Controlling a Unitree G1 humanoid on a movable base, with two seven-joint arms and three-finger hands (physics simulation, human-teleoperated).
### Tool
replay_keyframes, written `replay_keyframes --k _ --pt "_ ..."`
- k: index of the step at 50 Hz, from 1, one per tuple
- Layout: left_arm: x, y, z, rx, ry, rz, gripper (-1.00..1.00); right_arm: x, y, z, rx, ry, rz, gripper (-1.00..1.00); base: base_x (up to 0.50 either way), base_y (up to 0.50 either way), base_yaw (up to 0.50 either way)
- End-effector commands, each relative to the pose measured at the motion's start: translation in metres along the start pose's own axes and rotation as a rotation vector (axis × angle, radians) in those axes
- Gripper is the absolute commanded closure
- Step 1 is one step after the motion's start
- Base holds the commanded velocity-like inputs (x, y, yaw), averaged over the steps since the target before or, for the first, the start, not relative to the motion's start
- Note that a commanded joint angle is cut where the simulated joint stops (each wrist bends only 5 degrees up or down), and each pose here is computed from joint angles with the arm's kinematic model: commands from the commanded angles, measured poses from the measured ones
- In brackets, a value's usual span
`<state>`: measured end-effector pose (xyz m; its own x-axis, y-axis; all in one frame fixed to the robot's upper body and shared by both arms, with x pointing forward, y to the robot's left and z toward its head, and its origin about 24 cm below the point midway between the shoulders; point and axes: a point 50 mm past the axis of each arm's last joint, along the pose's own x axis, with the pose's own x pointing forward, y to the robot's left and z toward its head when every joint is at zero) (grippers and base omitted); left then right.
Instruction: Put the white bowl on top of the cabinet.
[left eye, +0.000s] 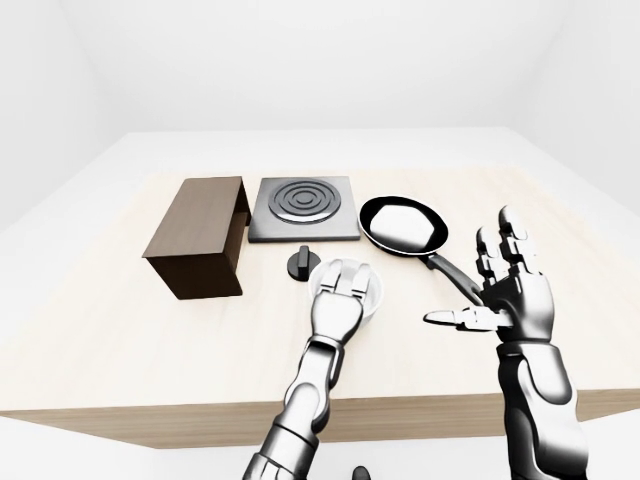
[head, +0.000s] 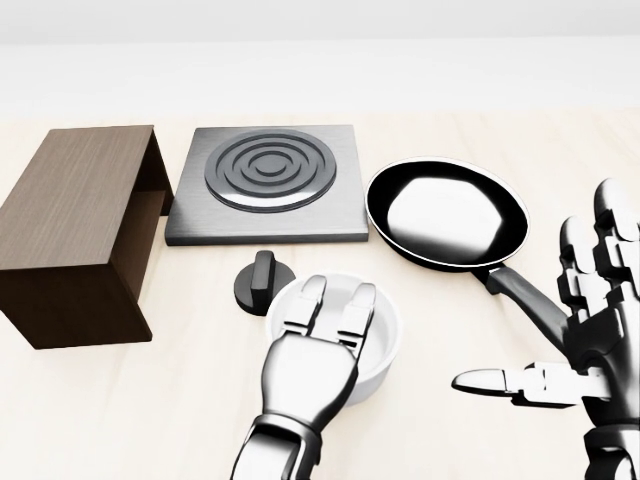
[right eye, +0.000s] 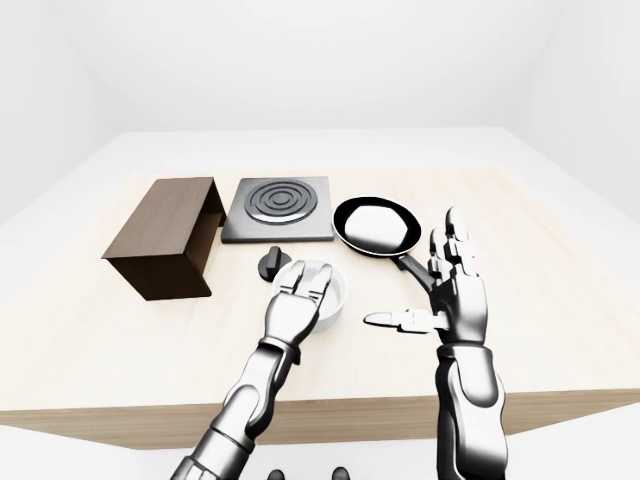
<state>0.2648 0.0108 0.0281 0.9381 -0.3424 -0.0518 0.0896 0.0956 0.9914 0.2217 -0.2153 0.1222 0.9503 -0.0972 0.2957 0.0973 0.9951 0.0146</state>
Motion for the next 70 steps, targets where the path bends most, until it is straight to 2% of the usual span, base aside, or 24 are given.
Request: replay_keyframes --k 1,19,20,21,43,51,62,64,66,67,70 --pt "0.004 -0.012 -0.007 -0.017 0.017 -0.038 -1.0 0.001 -0.001 -0.001 0.0 0.005 -0.001 -1.0 0.0 0.0 0.0" --pt "0.005 -0.022 -0.007 -0.015 0.015 -0.08 -1.0 0.001 -0.001 -0.001 0.0 0.003 -0.001 -1.0 0.0 0.0 0.0" --pt "0.005 -0.023 -0.007 -0.011 0.014 -0.081 0.12 0.001 -0.001 -0.001 0.0 0.003 -0.001 -1.0 0.0 0.0 0.0" --pt "0.005 -0.022 -0.007 -0.01 0.012 -0.078 1.0 0.001 -0.001 -0.001 0.0 0.002 -0.001 -1.0 0.0 0.0 0.0" --pt "0.003 -0.023 -0.006 0.004 0.007 -0.085 1.0 0.0 -0.001 0.001 0.001 -0.003 0.0 -1.0 0.0 0.0 0.0" --pt "0.008 -0.017 -0.009 0.008 0.012 -0.07 1.0 0.0 -0.001 0.0 0.002 -0.001 0.003 -1.0 0.0 0.0 0.0" --pt "0.008 0.021 -0.012 0.054 0.018 0.009 1.0 -0.002 0.002 -0.001 0.002 0.005 0.015 -1.0 0.0 0.0 0.0" --pt "0.009 0.041 -0.015 0.105 0.029 0.027 1.0 -0.002 0.003 -0.002 0.002 0.009 0.018 -1.0 0.0 0.0 0.0" --pt "0.008 0.048 -0.016 0.127 0.041 0.031 1.0 -0.002 0.003 -0.002 0.002 0.009 0.018 -1.0 0.0 0.0 0.0" --pt "0.007 0.062 -0.017 0.156 0.053 0.045 1.0 -0.001 0.003 -0.002 0.001 0.012 0.02 -1.0 0.0 0.0 0.0" --pt "0.005 0.072 -0.019 0.174 0.075 0.056 1.0 -0.002 0.003 -0.002 0.001 0.009 0.021 -1.0 0.0 0.0 0.0"
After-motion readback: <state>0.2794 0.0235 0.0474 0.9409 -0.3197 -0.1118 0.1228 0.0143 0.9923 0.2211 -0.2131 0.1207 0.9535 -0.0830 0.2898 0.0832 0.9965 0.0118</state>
